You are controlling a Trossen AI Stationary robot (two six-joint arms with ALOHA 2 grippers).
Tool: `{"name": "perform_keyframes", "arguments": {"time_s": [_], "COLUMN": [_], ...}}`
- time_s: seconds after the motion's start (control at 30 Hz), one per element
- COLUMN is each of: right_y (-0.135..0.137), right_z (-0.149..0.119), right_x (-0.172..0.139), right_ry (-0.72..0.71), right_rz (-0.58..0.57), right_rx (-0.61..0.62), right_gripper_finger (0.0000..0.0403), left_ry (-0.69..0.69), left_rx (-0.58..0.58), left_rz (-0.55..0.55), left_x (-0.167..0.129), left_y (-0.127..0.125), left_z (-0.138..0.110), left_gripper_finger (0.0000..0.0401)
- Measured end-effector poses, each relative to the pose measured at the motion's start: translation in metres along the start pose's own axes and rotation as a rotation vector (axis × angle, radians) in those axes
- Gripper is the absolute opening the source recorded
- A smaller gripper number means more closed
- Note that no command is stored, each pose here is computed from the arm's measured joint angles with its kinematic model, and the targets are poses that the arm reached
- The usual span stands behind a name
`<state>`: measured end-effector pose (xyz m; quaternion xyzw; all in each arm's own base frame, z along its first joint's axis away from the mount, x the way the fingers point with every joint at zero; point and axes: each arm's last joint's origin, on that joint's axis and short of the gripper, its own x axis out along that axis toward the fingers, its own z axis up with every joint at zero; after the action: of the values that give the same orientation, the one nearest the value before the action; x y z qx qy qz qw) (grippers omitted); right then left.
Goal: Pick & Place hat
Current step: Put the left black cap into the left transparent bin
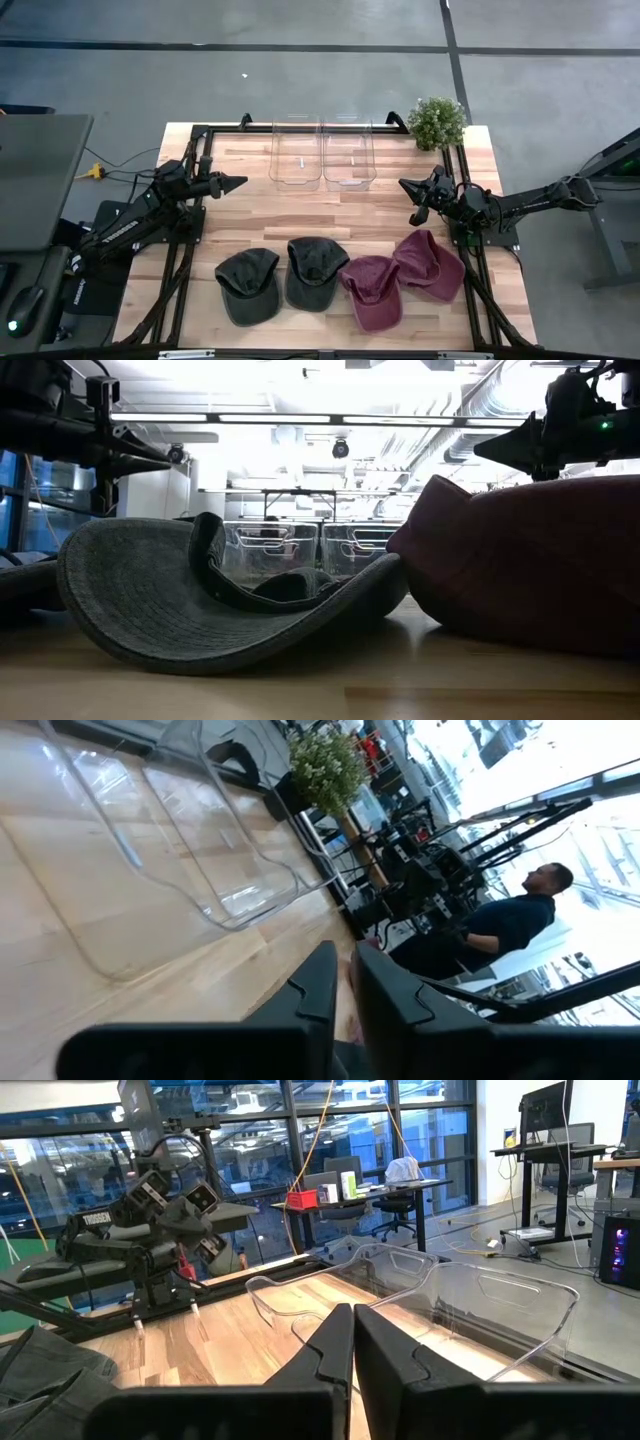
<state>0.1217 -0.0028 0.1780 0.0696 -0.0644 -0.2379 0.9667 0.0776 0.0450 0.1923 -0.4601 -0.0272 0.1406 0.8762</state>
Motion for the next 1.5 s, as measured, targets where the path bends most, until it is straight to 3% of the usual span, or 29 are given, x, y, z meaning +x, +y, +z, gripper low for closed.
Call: {"name": "perform_keyframes", "arguments": {"time_s": [0.17,0.33,0.47,0.77,0.9,1.23,1.5], "right_y": [0.0,0.0,0.0,0.0,0.0,0.0,0.0], "right_z": [0.0,0.0,0.0,0.0,0.0,0.0,0.0], "right_x": [0.0,0.0,0.0,0.0,0.0,0.0,0.0], "right_ry": [0.0,0.0,0.0,0.0,0.0,0.0,0.0], "right_rz": [0.0,0.0,0.0,0.0,0.0,0.0,0.0], "right_rx": [0.0,0.0,0.0,0.0,0.0,0.0,0.0], "right_gripper_finger": [0.0006,0.0007,0.0008,0.0005,0.0007,0.0009,0.0006], "left_ry": [0.01,0.02,0.007,0.124,0.183,0.357,0.494], "left_rx": [-0.023,0.013,-0.022,-0.196,-0.209,-0.105,0.047], "left_rz": [0.021,0.037,0.059,0.118,0.116,0.303,0.439], "left_x": [-0.001,-0.011,-0.022,-0.024,-0.02,-0.005,0.026], "left_y": [0.0,-0.019,-0.035,-0.046,-0.049,-0.061,-0.078], "left_z": [0.0,0.009,0.017,0.022,0.025,0.017,-0.011], "left_gripper_finger": [0.0116,0.0201,0.0235,0.023,0.0223,0.0213,0.0213]}}
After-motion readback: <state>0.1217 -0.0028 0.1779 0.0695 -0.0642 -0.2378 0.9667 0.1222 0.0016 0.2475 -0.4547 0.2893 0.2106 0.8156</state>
